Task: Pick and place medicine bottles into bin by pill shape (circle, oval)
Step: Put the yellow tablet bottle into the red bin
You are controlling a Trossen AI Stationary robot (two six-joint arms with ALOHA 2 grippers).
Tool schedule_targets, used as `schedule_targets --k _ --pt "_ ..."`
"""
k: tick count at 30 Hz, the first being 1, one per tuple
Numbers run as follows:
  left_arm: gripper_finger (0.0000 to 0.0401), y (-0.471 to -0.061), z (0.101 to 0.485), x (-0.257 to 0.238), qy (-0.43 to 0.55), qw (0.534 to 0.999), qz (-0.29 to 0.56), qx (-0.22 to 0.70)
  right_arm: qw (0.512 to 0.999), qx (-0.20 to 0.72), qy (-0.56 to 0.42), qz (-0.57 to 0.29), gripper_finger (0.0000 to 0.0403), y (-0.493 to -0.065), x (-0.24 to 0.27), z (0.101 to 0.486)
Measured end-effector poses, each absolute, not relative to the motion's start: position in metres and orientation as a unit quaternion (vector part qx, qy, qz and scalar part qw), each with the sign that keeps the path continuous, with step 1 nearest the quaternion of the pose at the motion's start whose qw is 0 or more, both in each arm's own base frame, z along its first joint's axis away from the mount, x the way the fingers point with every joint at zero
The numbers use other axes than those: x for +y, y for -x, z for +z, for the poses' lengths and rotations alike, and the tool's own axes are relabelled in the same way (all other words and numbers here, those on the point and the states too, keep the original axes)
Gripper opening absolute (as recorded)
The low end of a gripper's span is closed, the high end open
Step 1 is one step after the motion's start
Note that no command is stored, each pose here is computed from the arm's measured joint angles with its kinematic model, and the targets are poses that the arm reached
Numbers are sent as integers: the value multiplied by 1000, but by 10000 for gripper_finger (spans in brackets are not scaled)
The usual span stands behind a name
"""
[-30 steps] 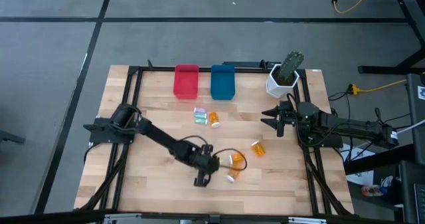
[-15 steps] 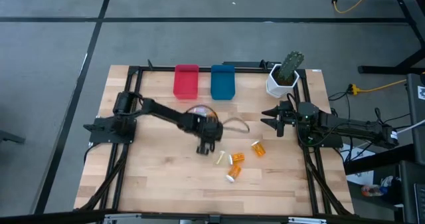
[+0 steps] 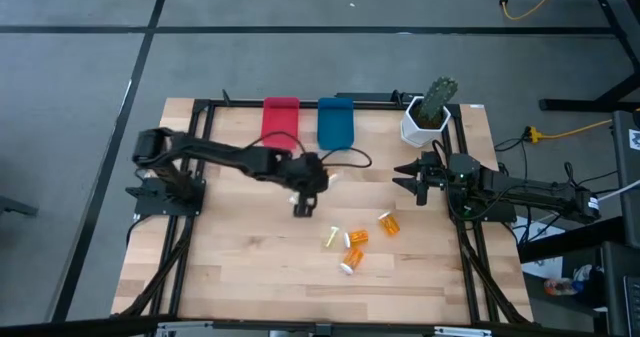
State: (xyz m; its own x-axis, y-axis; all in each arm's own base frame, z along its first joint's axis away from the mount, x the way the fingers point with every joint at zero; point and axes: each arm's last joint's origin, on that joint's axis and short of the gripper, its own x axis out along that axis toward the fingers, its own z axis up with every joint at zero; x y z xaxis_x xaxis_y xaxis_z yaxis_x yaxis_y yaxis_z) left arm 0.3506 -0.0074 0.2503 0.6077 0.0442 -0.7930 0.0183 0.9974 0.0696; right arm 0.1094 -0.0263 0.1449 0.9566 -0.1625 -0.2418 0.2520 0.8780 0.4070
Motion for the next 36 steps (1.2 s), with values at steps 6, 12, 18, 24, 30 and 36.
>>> schedule_targets --k 6,12,18,24,30,36 --pt "0 -300 287 -53 -106 872 -77 471 964 101 -223 -108 225 -109 -26 145" --pt "0 -249 319 -55 -130 886 -25 443 963 101 -225 -107 225 -109 -26 145" --pt "0 -208 312 -39 -127 915 17 382 963 101 -224 -107 225 -109 -26 145" --pt "0 -184 263 -30 -110 935 29 334 964 101 -222 -106 225 -109 -26 145" --pt "0 -167 224 -26 -88 950 35 297 967 65 -239 59 225 -112 -15 158" --pt "0 -159 222 -25 -80 960 36 266 950 70 -262 156 225 -117 7 163"
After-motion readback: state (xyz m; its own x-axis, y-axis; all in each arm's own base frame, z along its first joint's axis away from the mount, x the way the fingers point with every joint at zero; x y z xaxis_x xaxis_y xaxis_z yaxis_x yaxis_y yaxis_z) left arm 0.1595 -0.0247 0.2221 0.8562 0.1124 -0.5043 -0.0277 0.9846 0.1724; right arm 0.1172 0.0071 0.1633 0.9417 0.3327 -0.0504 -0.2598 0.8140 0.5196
